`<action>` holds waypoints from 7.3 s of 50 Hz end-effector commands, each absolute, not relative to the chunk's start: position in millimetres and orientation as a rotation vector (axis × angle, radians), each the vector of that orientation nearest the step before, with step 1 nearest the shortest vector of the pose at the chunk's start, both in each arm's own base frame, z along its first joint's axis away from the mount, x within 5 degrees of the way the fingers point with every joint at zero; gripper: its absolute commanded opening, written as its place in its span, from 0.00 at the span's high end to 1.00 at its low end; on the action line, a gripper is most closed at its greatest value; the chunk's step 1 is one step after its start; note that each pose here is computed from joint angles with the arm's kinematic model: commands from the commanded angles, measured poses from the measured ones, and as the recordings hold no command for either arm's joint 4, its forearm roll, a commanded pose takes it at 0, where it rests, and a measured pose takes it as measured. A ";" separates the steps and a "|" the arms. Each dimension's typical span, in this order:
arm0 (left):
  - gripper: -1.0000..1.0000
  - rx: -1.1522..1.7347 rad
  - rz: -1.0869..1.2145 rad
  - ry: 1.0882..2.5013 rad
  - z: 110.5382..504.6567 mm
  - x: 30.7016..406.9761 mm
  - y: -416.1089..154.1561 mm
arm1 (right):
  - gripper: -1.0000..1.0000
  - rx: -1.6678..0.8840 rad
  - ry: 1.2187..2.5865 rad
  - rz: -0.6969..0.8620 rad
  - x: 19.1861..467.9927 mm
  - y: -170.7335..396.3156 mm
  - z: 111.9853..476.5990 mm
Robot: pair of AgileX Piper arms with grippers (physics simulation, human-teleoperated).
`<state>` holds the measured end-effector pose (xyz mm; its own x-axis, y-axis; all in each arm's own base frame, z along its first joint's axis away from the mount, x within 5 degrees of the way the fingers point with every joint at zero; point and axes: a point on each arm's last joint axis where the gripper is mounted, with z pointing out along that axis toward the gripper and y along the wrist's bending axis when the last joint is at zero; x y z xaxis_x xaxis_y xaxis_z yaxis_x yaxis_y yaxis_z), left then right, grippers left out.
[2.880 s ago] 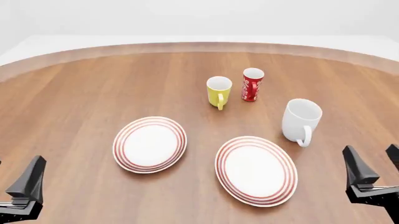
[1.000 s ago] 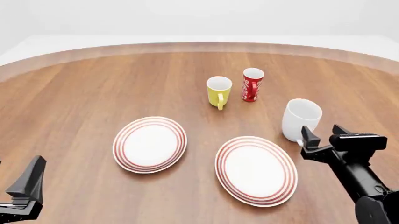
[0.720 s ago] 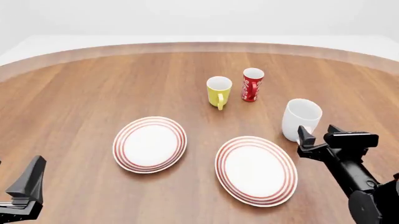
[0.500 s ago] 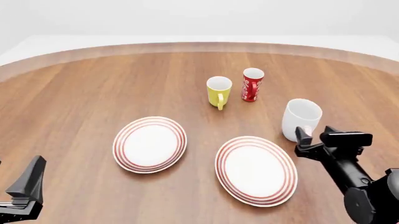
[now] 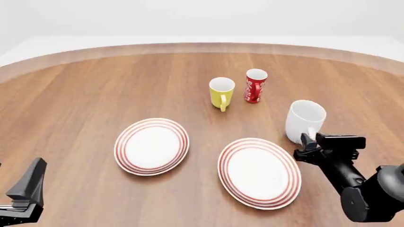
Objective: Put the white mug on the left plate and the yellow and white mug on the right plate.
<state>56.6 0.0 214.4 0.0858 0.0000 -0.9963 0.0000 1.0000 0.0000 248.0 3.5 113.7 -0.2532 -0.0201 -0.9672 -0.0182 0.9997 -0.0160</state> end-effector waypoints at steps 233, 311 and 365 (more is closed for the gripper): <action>0.00 0.000 0.000 1.485 214.4 56.6 0.0 | 1.00 -0.737 1.576 0.604 249.9 281.4 144.0; 0.00 0.000 0.000 1.485 214.4 56.6 0.0 | 0.00 -0.775 1.664 0.587 259.6 295.1 111.8; 0.00 0.000 0.000 1.485 214.4 56.6 0.0 | 0.00 -0.660 1.606 0.470 268.9 229.9 154.3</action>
